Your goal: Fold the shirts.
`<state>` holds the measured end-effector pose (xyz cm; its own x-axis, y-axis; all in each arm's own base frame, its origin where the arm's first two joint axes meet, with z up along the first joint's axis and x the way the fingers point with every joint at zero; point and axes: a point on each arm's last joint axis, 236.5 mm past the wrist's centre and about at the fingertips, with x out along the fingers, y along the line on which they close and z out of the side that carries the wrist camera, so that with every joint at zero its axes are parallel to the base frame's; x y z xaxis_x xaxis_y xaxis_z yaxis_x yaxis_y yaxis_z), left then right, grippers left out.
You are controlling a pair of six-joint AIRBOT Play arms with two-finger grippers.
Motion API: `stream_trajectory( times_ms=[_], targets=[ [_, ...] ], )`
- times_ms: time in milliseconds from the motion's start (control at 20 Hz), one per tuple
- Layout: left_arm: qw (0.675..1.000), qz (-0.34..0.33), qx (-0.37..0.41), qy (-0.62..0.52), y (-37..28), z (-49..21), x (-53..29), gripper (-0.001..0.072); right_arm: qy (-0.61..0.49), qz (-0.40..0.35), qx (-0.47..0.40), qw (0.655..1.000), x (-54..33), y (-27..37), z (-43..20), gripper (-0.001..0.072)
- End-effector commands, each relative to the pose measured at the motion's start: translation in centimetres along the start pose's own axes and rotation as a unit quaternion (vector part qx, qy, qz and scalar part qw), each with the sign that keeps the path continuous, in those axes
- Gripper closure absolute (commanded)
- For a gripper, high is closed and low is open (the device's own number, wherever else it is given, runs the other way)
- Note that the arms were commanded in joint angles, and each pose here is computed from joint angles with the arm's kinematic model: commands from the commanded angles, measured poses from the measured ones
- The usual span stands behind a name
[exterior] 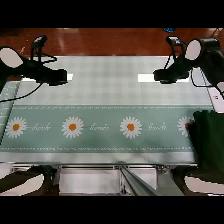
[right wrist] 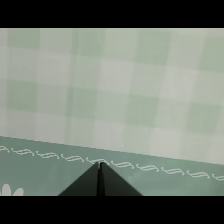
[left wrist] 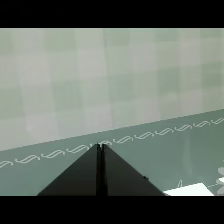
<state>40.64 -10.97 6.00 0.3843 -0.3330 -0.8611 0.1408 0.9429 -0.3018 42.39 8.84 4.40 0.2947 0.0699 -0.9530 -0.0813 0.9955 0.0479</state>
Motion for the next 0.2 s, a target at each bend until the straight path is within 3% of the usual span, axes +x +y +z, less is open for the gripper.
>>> stream_trajectory(
  times_ms=[0, 150],
  targets=[
    [1.0, 0.001, 0.0, 0.002, 0.07, -0.1, 0.08, 0.0687, 0.001, -0.001, -0.001, 1.0, 0.04, 0.04, -0.03, 0.0687],
    [1.0, 0.001, 0.0, 0.002, 0.07, -0.1, 0.08, 0.0687, 0.001, -0.001, -0.001, 1.0, 0.05, 0.04, -0.02, 0.0687]
  ],
)
